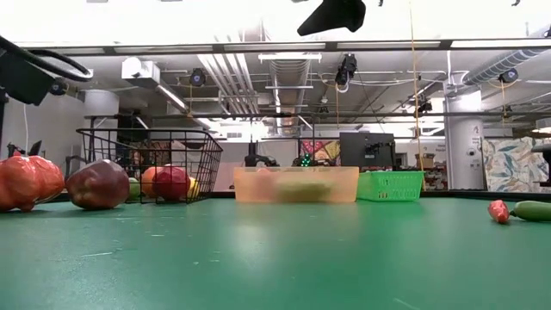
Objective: Sort produce into baskets
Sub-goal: Put the right white garlic into the green basket
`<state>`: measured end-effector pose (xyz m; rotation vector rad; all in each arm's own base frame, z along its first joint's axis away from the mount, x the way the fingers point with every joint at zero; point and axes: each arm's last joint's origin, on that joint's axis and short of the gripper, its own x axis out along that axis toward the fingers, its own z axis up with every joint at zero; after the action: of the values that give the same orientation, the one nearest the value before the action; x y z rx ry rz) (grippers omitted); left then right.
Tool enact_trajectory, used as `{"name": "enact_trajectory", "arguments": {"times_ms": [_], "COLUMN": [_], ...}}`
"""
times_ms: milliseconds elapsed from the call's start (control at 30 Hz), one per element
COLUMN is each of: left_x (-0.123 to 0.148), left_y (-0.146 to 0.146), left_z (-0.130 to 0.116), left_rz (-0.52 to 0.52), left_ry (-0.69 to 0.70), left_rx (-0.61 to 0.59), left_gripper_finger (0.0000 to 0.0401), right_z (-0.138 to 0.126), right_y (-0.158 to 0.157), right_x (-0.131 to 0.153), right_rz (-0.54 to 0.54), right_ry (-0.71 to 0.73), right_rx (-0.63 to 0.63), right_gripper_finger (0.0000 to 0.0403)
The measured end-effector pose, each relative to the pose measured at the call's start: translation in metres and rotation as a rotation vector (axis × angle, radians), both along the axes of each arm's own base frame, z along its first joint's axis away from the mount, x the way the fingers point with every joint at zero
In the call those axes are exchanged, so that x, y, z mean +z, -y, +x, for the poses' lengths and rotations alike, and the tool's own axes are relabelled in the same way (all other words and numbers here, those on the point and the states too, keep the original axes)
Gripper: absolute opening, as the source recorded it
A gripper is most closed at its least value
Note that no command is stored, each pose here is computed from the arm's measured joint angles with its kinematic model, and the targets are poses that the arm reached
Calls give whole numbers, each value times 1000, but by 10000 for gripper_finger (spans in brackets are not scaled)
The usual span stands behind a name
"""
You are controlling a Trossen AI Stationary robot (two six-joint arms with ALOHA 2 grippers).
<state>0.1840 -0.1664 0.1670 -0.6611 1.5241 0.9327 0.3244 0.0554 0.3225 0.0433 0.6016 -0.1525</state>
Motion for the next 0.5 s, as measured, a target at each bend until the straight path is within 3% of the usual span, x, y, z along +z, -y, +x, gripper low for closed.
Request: {"name": "enact_trajectory", "arguments": {"times_ms": [500], "left_x": [-12], "left_y": [-2], "left_z": [-3], "left_rz": [-18], "left_ry": [20], "left_rx": [4], "left_gripper_finger": [233], "right_z": [0], "right_y": [0], "right_x": [0], "right_rz": [1], "right_ry": [0], "right_rx": [0], "right_gripper_finger": [327]}}
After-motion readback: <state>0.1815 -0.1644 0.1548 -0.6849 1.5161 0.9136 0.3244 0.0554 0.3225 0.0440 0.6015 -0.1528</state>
